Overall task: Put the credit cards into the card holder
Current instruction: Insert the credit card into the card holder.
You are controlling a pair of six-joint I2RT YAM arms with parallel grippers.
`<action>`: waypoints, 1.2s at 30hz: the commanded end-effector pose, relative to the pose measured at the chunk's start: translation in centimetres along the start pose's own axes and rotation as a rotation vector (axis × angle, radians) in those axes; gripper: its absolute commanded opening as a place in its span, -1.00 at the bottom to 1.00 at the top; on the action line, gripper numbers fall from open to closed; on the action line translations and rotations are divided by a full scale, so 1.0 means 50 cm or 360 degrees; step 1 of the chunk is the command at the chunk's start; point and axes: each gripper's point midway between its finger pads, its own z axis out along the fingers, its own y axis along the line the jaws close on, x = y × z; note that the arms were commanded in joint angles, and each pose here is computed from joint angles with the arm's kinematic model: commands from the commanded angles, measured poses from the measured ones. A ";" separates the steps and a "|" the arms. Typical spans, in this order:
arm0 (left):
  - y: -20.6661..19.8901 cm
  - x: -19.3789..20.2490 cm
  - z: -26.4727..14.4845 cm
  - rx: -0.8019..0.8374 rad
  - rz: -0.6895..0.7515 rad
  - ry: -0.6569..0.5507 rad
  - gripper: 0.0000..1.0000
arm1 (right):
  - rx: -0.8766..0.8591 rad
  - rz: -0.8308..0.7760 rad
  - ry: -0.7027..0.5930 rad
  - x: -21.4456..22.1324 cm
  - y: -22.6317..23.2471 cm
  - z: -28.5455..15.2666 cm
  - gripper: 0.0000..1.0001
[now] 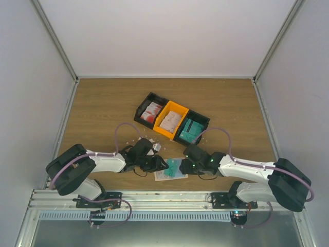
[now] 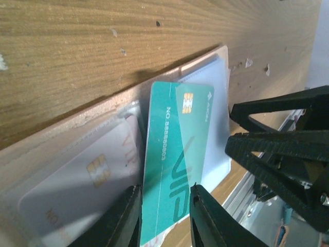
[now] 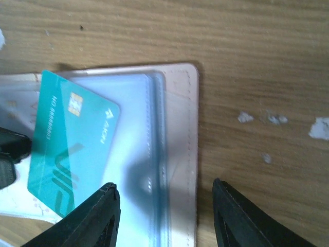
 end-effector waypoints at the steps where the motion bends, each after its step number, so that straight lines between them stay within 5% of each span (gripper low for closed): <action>1: 0.039 0.038 -0.014 -0.0166 0.0027 0.0091 -0.37 | 0.0147 0.0023 0.0166 0.064 -0.064 -0.001 0.00; 16: 0.042 0.088 0.009 -0.0153 0.0064 0.0298 -0.60 | -0.0190 -0.0053 0.0293 0.102 -0.006 0.018 -0.46; 28: 0.003 0.077 0.006 -0.0021 0.0134 0.0256 -0.64 | -0.0217 -0.0043 0.0275 0.098 -0.002 0.020 -0.45; 36: -0.021 0.054 -0.035 -0.0068 0.0196 0.0132 -0.52 | -0.0114 -0.0008 0.0123 0.064 -0.020 -0.005 -0.26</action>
